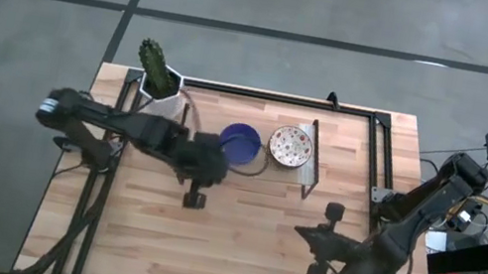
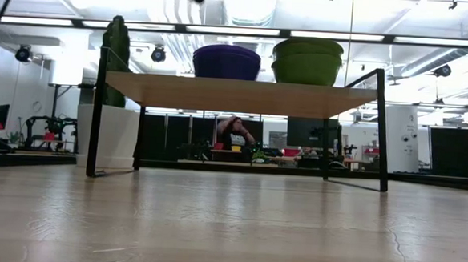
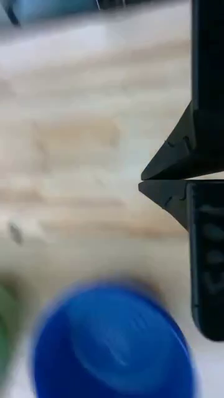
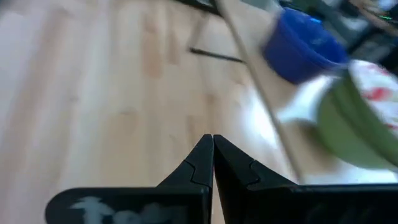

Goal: Pick & Place Mini bowls
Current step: Return to Home Position

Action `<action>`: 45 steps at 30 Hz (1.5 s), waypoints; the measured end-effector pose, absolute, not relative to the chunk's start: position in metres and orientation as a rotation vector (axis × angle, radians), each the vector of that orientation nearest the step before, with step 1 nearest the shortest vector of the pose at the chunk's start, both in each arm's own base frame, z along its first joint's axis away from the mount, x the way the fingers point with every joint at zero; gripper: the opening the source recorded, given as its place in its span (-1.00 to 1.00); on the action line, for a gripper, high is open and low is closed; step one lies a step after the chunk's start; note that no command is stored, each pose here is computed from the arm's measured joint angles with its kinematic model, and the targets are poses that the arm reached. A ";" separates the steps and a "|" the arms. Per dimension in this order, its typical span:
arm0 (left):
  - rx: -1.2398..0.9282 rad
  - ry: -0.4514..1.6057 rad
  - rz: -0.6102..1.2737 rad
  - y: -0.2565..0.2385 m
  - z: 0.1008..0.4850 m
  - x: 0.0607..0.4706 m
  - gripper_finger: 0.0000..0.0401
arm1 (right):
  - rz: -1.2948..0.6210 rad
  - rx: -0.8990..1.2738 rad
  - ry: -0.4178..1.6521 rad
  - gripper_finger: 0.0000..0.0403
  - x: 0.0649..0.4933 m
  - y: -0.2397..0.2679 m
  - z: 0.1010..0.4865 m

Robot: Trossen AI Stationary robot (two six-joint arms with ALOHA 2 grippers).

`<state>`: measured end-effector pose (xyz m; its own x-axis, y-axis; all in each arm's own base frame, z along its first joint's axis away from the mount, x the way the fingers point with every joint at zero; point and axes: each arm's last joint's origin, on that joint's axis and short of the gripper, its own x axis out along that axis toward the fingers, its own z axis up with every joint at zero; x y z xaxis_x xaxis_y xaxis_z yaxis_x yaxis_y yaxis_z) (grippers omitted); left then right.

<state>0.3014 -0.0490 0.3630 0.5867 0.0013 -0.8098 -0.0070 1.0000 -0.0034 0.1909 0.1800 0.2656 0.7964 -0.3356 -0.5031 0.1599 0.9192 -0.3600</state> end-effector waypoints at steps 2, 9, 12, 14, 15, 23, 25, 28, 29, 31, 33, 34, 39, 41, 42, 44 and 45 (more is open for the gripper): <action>-0.017 0.823 -0.062 -0.057 0.359 0.292 -1.00 | -0.190 -0.282 0.547 -0.96 0.190 0.180 0.260; -0.005 0.453 -0.278 -0.080 0.328 0.246 -1.00 | 0.213 -0.167 0.223 -0.96 0.187 0.166 0.252; -0.019 0.353 -0.299 -0.077 0.307 0.224 -1.00 | 0.242 -0.118 0.124 -0.96 0.180 0.149 0.251; -0.047 0.305 -0.301 -0.073 0.294 0.210 -1.00 | 0.234 -0.095 0.101 -0.96 0.174 0.137 0.249; -0.057 0.284 -0.301 -0.070 0.288 0.203 -1.00 | 0.229 -0.088 0.094 -0.96 0.171 0.131 0.248; -0.073 0.156 -0.304 -0.053 0.267 0.155 -1.00 | 0.222 -0.067 0.049 -0.96 0.144 0.094 0.254; -0.061 0.124 -0.306 -0.050 0.264 0.145 -1.00 | 0.241 -0.063 0.035 -0.96 0.141 0.085 0.257; -0.045 0.067 -0.309 -0.045 0.261 0.132 -1.00 | 0.267 -0.075 0.012 -0.96 0.139 0.072 0.261; -0.039 0.051 -0.310 -0.044 0.260 0.128 -1.00 | 0.267 -0.083 0.018 -0.96 0.138 0.068 0.261; -0.035 0.022 -0.312 -0.042 0.257 0.122 -1.00 | 0.261 -0.095 0.040 -0.96 0.136 0.058 0.260; -0.028 -0.001 -0.316 -0.040 0.253 0.116 -1.00 | 0.280 -0.101 0.060 -0.96 0.133 0.050 0.258; -0.023 -0.009 -0.316 -0.039 0.251 0.113 -1.00 | 0.296 -0.103 0.069 -0.96 0.131 0.047 0.257; -0.001 -0.059 -0.298 -0.034 0.243 0.102 -1.00 | 0.300 -0.088 0.053 -0.96 0.119 0.031 0.261; -0.005 -0.060 -0.298 -0.034 0.238 0.100 -1.00 | 0.328 -0.084 0.034 -0.96 0.114 0.029 0.261; -0.010 -0.051 -0.298 -0.033 0.233 0.100 -1.00 | 0.342 -0.085 0.026 -0.96 0.112 0.028 0.259; -0.020 -0.054 -0.299 -0.033 0.228 0.099 -1.00 | 0.351 -0.089 0.023 -0.96 0.109 0.028 0.252; -0.023 -0.041 -0.299 -0.033 0.222 0.099 -1.00 | 0.350 -0.089 0.026 -0.96 0.108 0.027 0.248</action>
<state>0.0988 -0.0332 0.2224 0.9549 -0.2936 0.0435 0.2945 0.9555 -0.0164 0.1082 0.0275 0.2476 0.9392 0.3409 -0.0411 -0.3432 0.9356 -0.0826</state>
